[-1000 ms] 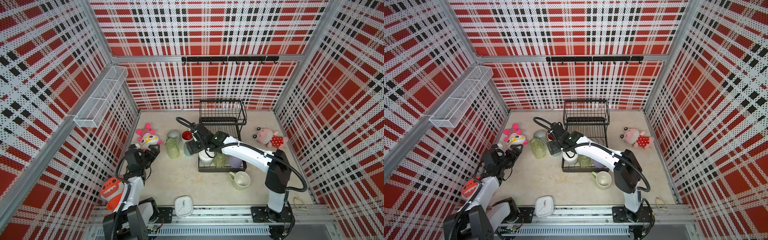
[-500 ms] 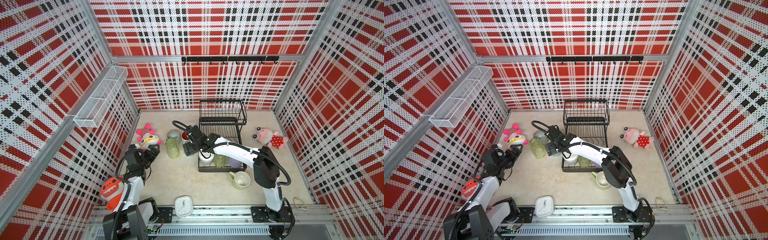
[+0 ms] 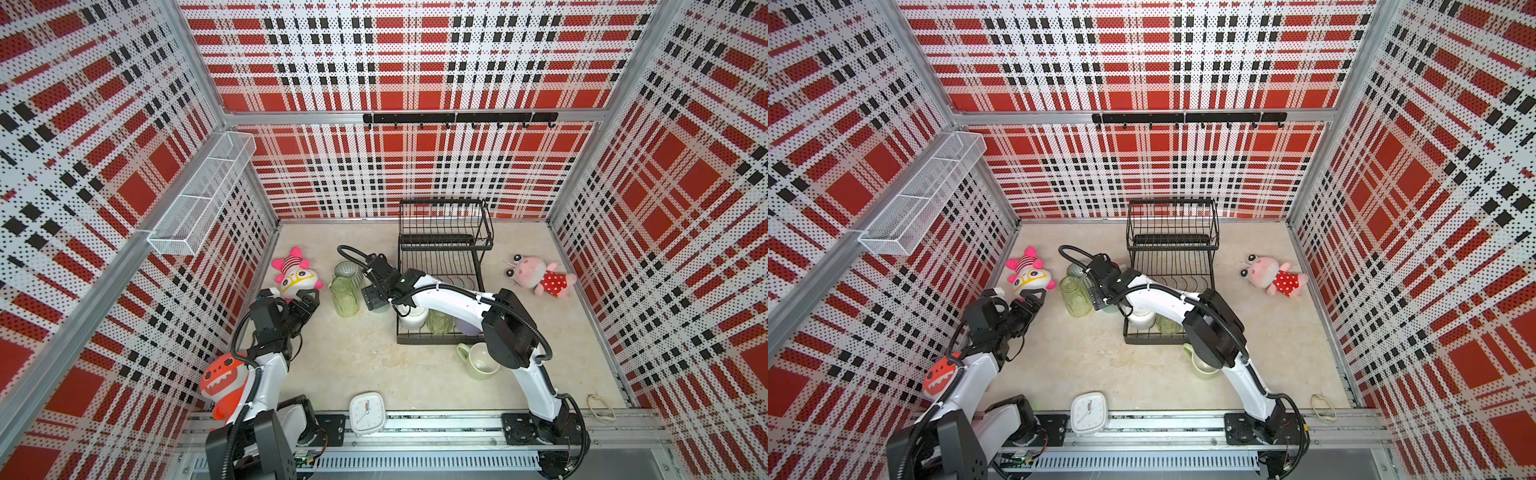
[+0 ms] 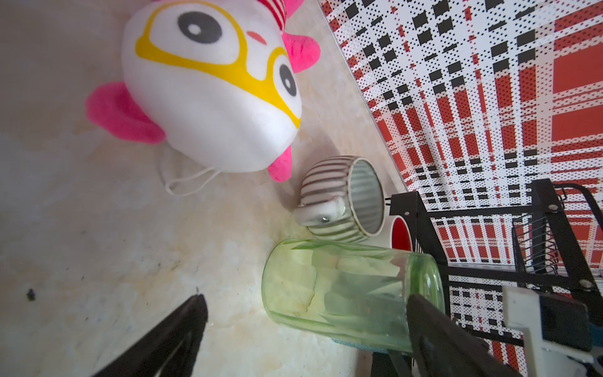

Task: Load cups into a dish rack
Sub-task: Pick up the cup from the center of the table.

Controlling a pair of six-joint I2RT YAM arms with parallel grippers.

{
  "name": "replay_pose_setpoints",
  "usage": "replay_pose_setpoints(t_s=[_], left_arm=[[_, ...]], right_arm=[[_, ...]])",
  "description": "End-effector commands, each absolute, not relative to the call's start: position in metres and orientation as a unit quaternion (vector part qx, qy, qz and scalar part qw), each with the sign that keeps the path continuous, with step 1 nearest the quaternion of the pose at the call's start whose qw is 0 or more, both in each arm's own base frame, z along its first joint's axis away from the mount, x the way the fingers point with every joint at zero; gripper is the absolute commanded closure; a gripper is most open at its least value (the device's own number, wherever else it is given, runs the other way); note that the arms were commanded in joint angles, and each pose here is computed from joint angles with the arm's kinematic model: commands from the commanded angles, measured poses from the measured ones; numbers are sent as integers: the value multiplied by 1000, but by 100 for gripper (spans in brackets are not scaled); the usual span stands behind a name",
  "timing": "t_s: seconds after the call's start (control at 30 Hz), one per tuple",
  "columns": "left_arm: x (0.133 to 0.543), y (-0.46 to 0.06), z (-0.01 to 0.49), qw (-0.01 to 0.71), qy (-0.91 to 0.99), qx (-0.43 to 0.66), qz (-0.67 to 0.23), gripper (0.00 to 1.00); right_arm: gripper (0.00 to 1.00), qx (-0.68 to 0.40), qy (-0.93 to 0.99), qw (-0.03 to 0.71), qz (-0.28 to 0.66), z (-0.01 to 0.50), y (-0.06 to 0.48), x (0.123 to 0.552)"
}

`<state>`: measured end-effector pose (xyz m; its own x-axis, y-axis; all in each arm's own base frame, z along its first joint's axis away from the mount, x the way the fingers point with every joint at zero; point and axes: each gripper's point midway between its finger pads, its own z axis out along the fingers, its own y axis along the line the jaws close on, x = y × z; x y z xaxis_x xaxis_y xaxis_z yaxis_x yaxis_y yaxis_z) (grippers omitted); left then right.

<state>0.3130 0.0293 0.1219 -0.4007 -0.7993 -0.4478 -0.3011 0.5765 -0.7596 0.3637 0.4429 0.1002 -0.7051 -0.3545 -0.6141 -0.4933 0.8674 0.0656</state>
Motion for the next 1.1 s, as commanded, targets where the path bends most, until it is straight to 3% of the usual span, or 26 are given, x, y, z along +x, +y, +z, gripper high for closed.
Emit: replay_pose_setpoints(t_s=[0.0,0.3,0.4,0.5,1.07], left_arm=[[311,29,117,413,785,-353,-296,2],[311,23,116,409,790,-344,-302,2],[312,23,116,409,790,-344,-301,2],[312,22,116,408,790,-343,-302,2],[312,17,116,406,794,-336,-304,2]], right_arm=[[23,-230,915,320,91,94,443,378],[25,-227,908,343,78,90,445,398],[37,-226,906,349,80,95,446,401],[40,-229,904,351,84,103,446,400],[42,-196,875,420,136,238,416,373]])
